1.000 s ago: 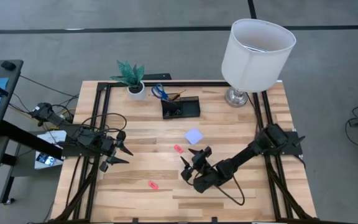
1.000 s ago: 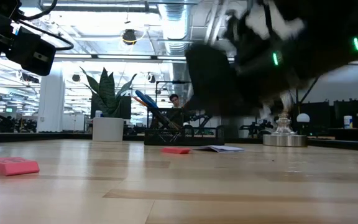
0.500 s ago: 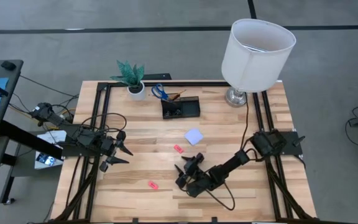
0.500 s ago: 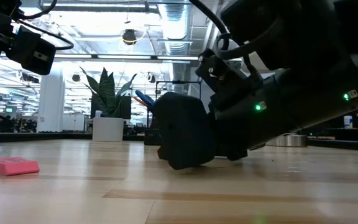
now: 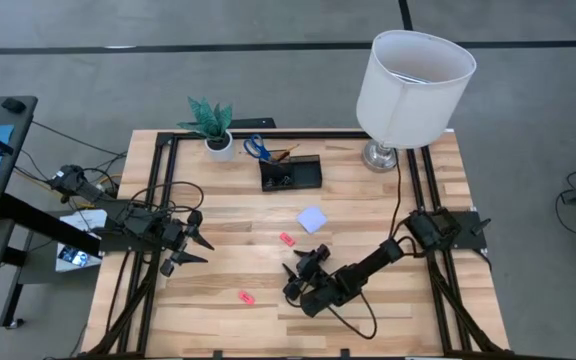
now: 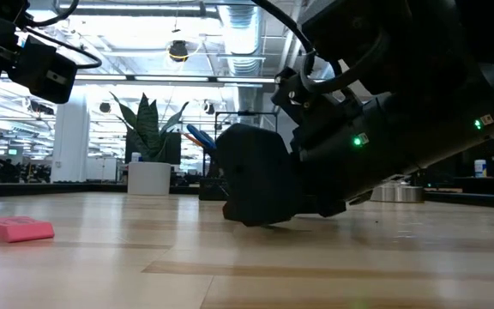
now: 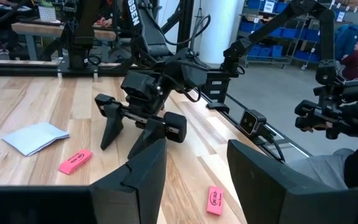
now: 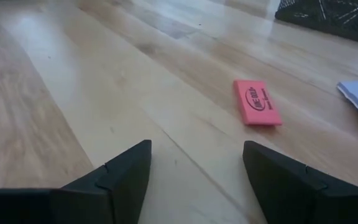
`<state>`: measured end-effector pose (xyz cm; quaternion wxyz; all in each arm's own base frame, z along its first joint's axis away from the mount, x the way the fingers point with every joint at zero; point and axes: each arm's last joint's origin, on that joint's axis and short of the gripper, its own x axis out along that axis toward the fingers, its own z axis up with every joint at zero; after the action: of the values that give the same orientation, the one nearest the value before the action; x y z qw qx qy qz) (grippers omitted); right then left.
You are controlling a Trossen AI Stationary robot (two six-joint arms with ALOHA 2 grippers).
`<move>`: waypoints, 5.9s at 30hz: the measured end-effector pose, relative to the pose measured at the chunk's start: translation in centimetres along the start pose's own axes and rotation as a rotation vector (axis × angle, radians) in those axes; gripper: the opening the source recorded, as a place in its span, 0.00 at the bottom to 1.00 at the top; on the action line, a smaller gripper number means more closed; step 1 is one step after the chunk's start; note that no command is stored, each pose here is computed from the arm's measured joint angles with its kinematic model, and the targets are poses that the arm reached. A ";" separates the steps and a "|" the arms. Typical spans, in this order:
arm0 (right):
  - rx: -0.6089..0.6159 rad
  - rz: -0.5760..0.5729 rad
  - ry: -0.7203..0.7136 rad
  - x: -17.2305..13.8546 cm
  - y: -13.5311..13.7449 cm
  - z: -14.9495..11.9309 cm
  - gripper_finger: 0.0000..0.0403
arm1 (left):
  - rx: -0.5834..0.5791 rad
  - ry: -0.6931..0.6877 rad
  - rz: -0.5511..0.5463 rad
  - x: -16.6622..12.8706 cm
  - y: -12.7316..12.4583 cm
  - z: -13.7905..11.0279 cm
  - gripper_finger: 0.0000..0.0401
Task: Pick and place office supplies into organizer
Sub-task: Put the top pink eraser into the black desk organizer
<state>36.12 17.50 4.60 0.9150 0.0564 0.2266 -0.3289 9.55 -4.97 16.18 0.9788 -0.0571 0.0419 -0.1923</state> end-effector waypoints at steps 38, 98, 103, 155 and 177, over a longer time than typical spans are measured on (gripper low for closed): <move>-0.039 -0.105 0.026 2.0 -1.8 0.5 0.62 | -0.004 0.000 0.000 0.0 0.0 0.0 0.41; -0.051 -0.109 0.087 5.3 -3.6 2.4 0.62 | -0.003 0.007 0.001 0.0 0.0 -0.1 0.41; -0.050 -0.109 0.087 5.3 -3.6 2.4 0.62 | -0.003 0.006 0.000 0.0 0.0 -0.1 0.41; -0.104 -0.093 0.074 4.8 -3.5 3.4 0.31 | -0.009 0.007 -0.002 0.0 0.0 -0.1 0.41; -0.155 -0.083 0.061 4.9 -2.9 4.2 0.19 | -0.010 0.007 -0.006 0.0 0.0 -0.1 0.41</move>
<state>39.20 11.37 6.30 0.8949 -0.0139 0.2811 -0.3463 9.54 -4.99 16.12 0.9777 -0.0615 0.0462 -0.1953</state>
